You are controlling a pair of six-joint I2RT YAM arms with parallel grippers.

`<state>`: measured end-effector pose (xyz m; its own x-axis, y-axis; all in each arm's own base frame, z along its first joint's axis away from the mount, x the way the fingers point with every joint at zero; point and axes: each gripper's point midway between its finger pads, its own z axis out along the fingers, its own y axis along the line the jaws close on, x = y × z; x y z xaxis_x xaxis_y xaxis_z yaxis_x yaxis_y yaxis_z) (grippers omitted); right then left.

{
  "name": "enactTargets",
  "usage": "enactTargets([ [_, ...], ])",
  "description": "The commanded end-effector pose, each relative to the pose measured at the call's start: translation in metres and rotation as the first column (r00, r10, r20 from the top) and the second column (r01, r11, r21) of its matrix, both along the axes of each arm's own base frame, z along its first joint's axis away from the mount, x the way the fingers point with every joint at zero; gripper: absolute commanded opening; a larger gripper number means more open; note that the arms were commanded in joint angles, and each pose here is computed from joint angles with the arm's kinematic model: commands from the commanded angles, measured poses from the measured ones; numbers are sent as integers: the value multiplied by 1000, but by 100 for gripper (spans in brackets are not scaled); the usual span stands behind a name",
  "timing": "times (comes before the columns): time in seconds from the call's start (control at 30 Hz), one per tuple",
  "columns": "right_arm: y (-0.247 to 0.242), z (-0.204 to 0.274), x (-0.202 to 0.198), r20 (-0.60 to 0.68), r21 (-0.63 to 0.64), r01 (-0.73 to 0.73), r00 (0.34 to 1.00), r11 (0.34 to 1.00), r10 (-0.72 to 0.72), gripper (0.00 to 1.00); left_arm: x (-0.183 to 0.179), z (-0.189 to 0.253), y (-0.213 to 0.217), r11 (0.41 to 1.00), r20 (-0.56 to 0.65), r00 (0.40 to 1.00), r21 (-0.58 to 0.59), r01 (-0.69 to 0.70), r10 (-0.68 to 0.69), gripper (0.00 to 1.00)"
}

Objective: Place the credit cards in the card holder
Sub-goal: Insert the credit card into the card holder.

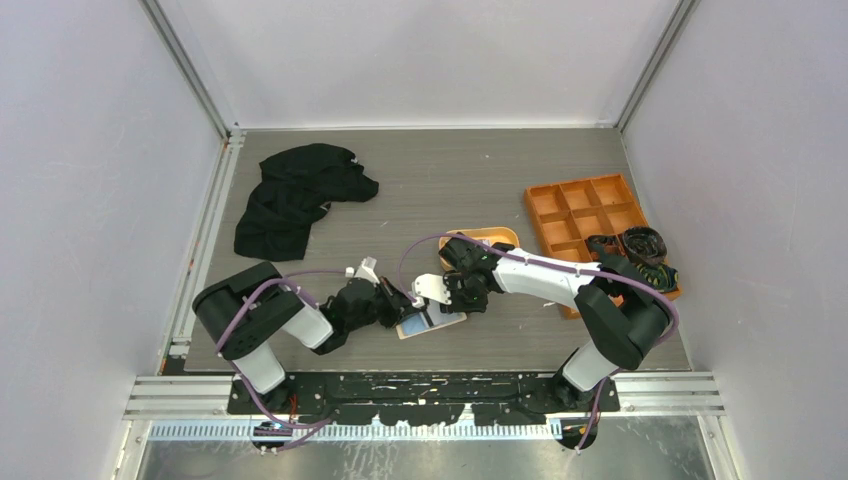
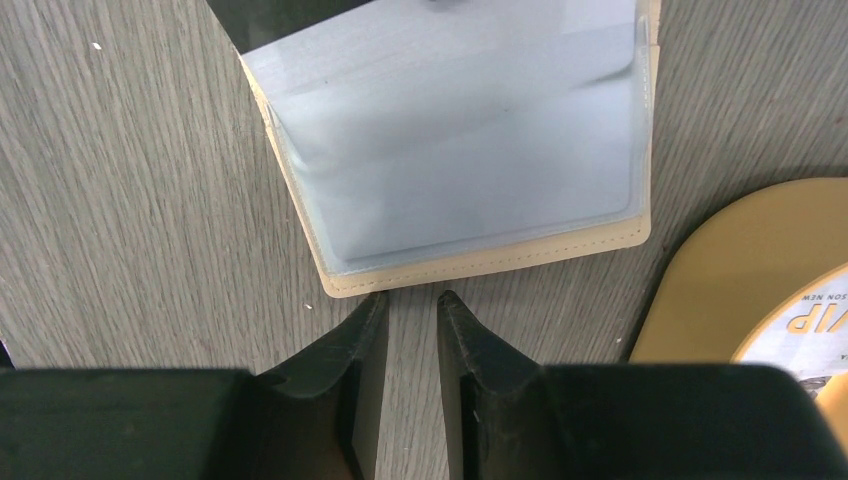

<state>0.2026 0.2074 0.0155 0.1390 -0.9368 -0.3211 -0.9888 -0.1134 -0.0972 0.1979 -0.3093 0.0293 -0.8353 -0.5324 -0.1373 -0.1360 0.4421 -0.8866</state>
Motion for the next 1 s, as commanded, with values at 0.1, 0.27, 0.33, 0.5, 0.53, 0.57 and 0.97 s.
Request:
enactTargets([
  [0.1,5,-3,-3,-22,1,0,1000,1000,0,30,-2,-11,-10,998,3,998,28,58,-58,0],
  [0.27,5,-3,-3,-21,0,1,1000,1000,-1,31,-1,-11,-13,998,5,998,22,67,-67,2],
  [0.33,5,-2,-3,-20,2,4,1000,1000,-4,31,-1,-12,-12,997,6,998,25,67,-68,3],
  [0.5,9,4,-3,-23,20,16,1000,1000,-16,33,-1,-14,-16,997,4,997,25,77,-77,9],
  [0.53,9,6,-2,-20,26,19,1000,999,-18,34,0,-14,-17,997,2,997,21,80,-81,10],
  [0.57,11,10,-1,-12,37,21,1000,999,-20,36,0,-13,-19,996,5,996,15,83,-83,11],
  [0.97,12,48,-1,56,128,11,998,992,-18,53,-1,-14,-19,996,4,996,10,90,-90,21],
])
